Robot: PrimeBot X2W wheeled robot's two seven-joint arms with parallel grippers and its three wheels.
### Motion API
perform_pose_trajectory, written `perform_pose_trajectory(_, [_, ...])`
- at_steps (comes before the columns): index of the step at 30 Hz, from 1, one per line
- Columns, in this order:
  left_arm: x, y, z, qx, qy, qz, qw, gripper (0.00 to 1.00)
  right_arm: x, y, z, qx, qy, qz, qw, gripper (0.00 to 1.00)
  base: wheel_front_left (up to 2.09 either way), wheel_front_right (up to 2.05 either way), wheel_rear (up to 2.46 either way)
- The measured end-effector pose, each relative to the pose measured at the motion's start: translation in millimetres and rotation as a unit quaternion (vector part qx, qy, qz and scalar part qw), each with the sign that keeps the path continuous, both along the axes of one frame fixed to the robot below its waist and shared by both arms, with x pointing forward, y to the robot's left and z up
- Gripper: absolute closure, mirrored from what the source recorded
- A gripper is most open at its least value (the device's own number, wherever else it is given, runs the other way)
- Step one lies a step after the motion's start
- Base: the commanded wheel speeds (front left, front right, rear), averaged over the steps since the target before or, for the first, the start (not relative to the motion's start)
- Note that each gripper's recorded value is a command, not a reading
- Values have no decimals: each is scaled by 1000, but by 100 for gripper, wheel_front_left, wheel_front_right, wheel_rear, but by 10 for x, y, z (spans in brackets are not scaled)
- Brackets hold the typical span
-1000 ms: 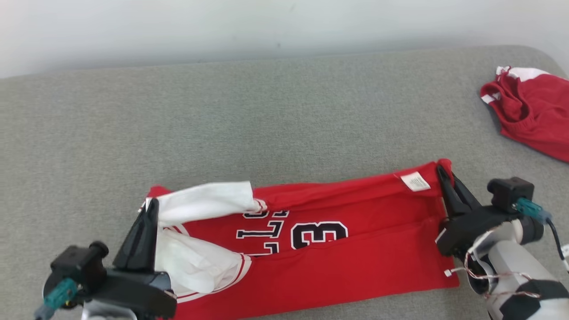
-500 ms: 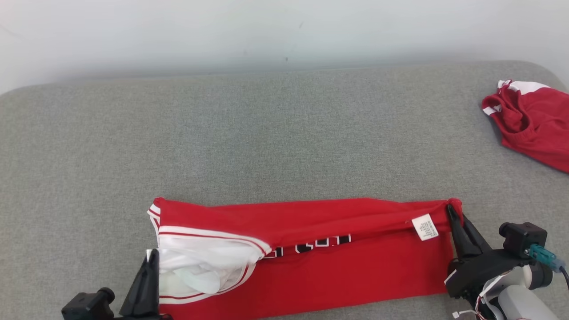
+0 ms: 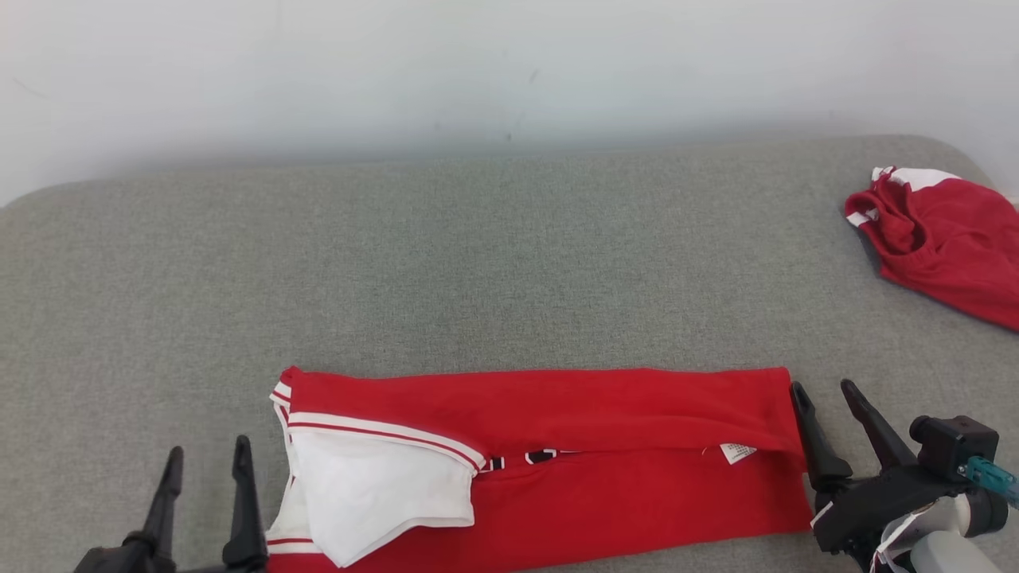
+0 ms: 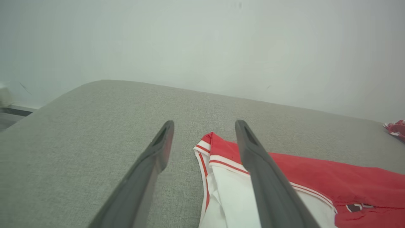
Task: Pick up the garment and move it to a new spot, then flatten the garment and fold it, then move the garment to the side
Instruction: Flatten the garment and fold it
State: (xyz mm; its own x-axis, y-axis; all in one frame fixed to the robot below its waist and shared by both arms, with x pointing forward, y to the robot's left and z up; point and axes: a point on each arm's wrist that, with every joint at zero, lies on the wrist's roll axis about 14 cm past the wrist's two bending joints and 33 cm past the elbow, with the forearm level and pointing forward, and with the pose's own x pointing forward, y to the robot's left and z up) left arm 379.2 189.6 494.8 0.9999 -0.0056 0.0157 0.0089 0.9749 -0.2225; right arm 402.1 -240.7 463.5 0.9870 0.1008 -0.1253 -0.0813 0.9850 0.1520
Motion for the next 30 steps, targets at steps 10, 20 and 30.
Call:
perform_pose_trajectory(10, [-220,344,202,68,-36,59,995,0,-103,-29,-297,-13,74,-13,997,0,0,0,0])
perform_pose_trajectory(20, [-453,513,149,99,-28,88,991,0,-144,45,-628,-10,143,-21,989,0,0,0,0])
perform_pose_trajectory(30, [-552,564,94,108,-19,96,989,0,-123,255,-684,5,151,-5,989,100,0,0,0])
